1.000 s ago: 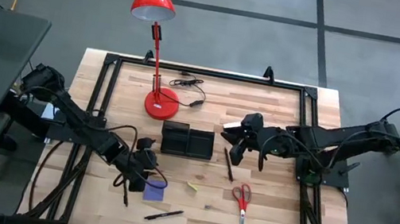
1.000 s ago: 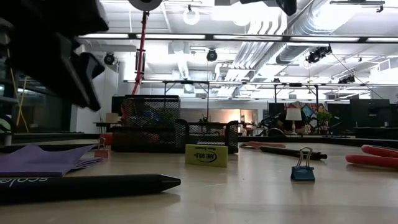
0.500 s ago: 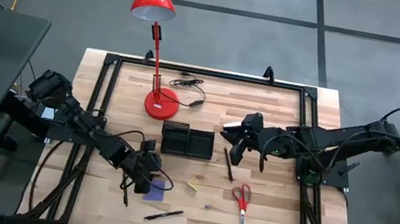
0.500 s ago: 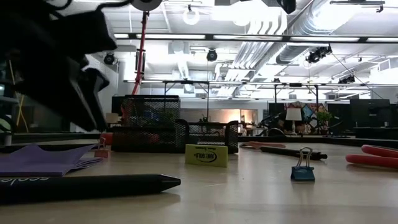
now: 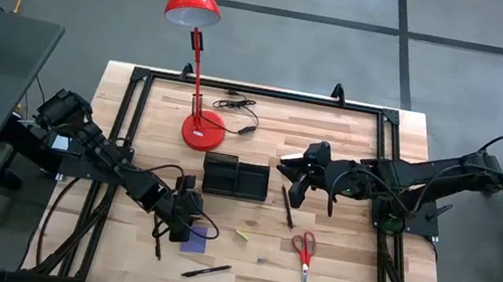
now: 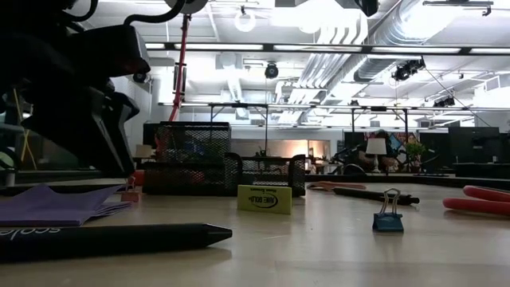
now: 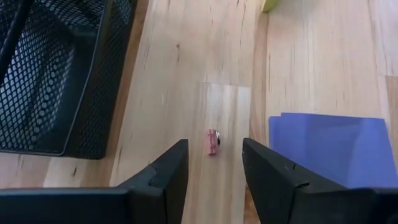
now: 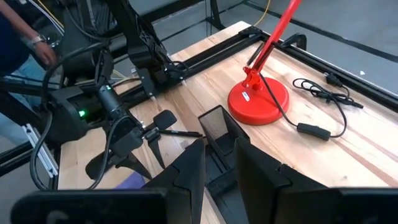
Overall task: Pick and place office supplies into organizer
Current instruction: Put the pink binder clip into the desk organizer
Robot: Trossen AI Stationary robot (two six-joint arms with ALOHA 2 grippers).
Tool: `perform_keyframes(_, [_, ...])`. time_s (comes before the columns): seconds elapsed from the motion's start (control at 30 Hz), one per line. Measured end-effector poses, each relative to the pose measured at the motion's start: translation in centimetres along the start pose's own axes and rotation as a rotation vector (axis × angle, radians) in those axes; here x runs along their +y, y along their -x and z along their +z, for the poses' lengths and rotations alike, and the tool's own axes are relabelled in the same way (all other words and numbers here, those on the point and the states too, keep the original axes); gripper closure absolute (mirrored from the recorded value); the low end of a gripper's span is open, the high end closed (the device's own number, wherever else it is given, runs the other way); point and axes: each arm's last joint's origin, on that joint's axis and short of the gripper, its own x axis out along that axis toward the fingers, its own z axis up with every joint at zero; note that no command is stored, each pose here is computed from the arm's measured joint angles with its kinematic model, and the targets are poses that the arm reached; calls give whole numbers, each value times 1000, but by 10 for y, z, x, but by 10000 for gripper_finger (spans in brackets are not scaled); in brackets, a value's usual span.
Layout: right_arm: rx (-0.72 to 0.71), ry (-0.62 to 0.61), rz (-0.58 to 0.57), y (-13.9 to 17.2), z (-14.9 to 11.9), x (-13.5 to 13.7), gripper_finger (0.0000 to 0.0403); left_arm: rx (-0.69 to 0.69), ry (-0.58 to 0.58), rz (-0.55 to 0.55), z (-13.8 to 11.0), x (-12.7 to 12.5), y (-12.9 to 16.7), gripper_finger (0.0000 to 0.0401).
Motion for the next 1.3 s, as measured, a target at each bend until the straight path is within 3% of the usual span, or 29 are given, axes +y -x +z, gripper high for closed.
perform_keyframes(1.1, [-8,16,-2,0,1,0,322,-26,-40,28,-1,-3,-10,266])
perform_keyframes(1.3, [-9,15,-5,0,1,0,322,-18,-46,28,-1,-2,-10,292])
